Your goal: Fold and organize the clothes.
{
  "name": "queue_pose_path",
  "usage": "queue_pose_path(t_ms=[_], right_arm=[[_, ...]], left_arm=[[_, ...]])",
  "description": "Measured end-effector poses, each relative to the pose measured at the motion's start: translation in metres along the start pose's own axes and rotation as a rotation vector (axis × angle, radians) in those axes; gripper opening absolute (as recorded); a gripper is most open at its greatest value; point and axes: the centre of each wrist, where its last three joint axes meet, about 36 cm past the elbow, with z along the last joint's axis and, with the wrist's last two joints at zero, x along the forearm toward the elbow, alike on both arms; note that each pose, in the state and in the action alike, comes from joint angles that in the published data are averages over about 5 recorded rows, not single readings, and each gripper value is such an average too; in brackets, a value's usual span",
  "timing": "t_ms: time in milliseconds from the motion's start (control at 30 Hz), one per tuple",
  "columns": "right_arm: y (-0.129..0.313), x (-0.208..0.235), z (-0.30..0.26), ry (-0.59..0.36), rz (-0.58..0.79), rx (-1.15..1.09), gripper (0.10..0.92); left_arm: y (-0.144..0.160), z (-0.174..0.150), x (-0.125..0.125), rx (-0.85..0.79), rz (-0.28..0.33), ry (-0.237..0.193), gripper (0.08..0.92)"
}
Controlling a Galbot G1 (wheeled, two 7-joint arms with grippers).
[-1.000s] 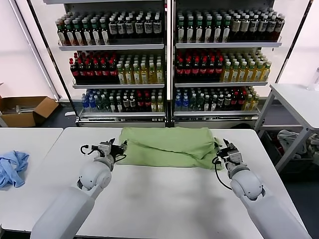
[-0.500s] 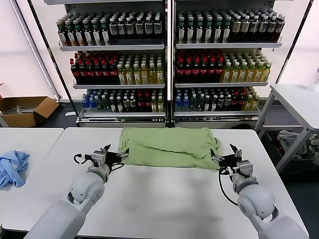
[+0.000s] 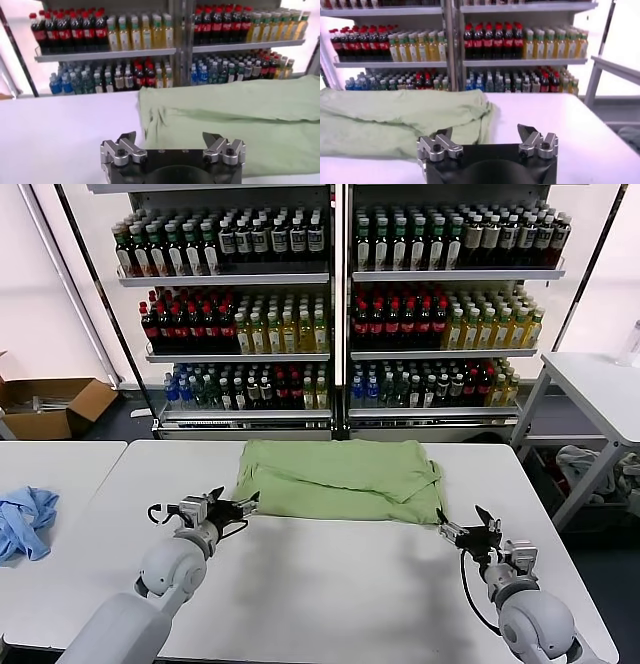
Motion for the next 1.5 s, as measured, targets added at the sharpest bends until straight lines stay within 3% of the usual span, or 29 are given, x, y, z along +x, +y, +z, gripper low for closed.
queue_pose_path(t_ms=[200,467,900,1233,1367,1500], right_arm=[[0.004,-0.007,0.005,0.002,-0.010,-0.017,0.738],[0.014,-0.014,0.006,-0.003,-0.038,-0.018,0.693],[0.027,-0.035,0.019,0.033,-0.046,0.027,0.424],[0.029,-0.040,0.021,0.036,-0.039,0.058,0.145],[0.031,-0.040,0.021,0.033,-0.039,0.066,0.111],[0.032,-0.039,0.020,0.030,-0.039,0.074,0.111]], left_arm=[[0.005,0.010,-0.010,0.023,-0.013,0.026,0.822],[0.010,0.021,-0.017,0.039,-0.030,0.051,0.698],[0.011,0.028,-0.023,0.046,-0.037,0.064,0.506],[0.010,0.033,-0.021,0.034,-0.021,0.074,0.227],[0.008,0.033,-0.019,0.026,-0.012,0.072,0.125],[0.006,0.032,-0.016,0.016,-0.005,0.070,0.098]])
